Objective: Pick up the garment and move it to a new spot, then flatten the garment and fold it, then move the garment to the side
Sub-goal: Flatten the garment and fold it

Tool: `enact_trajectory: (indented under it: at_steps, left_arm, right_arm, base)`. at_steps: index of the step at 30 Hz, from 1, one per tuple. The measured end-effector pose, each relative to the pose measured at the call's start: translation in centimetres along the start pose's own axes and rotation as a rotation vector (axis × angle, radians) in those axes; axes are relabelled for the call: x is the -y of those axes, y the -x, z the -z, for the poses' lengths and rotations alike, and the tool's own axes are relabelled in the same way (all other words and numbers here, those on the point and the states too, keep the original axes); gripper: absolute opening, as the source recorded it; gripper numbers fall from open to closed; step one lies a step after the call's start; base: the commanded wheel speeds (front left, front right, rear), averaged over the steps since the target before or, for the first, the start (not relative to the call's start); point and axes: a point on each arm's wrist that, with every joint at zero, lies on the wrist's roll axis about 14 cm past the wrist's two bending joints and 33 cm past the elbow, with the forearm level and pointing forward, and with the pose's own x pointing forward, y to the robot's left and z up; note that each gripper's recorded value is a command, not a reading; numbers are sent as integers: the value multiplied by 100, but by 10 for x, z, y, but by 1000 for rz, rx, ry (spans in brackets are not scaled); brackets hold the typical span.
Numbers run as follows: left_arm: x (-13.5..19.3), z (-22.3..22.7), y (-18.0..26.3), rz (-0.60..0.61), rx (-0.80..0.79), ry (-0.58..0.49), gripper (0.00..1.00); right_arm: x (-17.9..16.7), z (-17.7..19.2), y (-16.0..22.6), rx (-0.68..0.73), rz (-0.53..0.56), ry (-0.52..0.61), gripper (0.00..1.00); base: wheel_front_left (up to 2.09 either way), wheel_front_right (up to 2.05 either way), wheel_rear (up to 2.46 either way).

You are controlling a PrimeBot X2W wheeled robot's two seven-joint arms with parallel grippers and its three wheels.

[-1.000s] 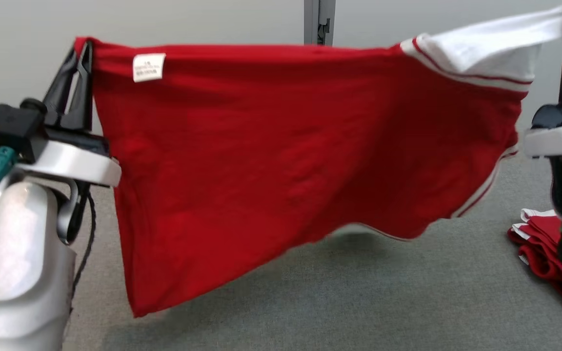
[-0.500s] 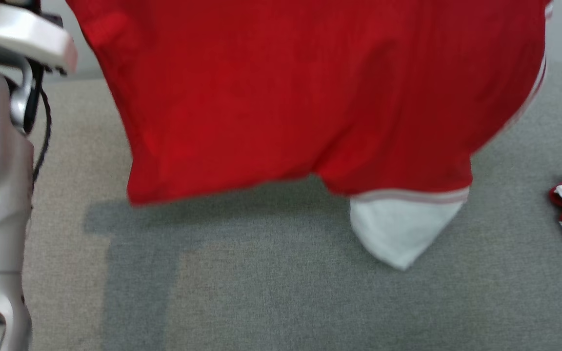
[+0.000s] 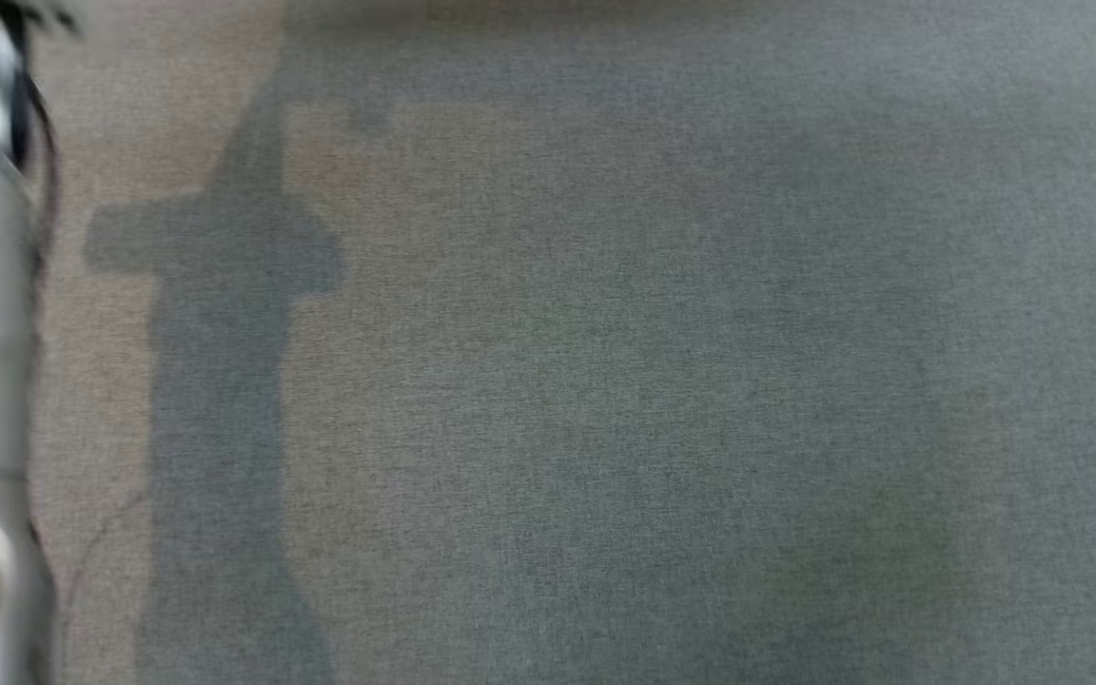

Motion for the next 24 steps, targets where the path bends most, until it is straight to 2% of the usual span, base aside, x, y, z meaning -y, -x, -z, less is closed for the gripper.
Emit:
enact_trajectory:
  at_steps: [1, 2, 3, 7, 9, 13, 16, 24]
  left_arm:
    - [8, 21, 11, 11, -50, 17, 0]
    - [8, 21, 11, 11, -50, 17, 0]
    - [14, 42, 22, 15, -97, 37, 0]
    - [51, 113, 84, 47, -293, 129, 0]
    - [66, 139, 118, 33, -383, 198, 0]
    - [78, 169, 176, -4, -511, 285, 0]
    - [89, 181, 219, -5, -595, 307, 0]
    - [83, 176, 295, -48, -683, 321, 0]
  right_arm:
    - [-5, 20, 14, -50, -12, -12, 0]
    - [-5, 20, 14, -50, -12, -12, 0]
    - [-14, 43, 29, -108, -38, -9, 0]
    - [-42, 119, 111, -339, -69, -97, 0]
    - [-53, 140, 148, -427, -73, -139, 0]
    - [-62, 157, 206, -536, -31, -219, 0]
    - [-66, 161, 243, -601, -1, -254, 0]
    - [-60, 153, 334, -728, 91, -295, 0]
  base:
    - [0, 0, 0]
    - [0, 0, 0]
    - [0, 0, 0]
    - [0, 0, 0]
    - [0, 0, 0]
    - [0, 0, 0]
    - [0, 0, 0]
    - [0, 0, 0]
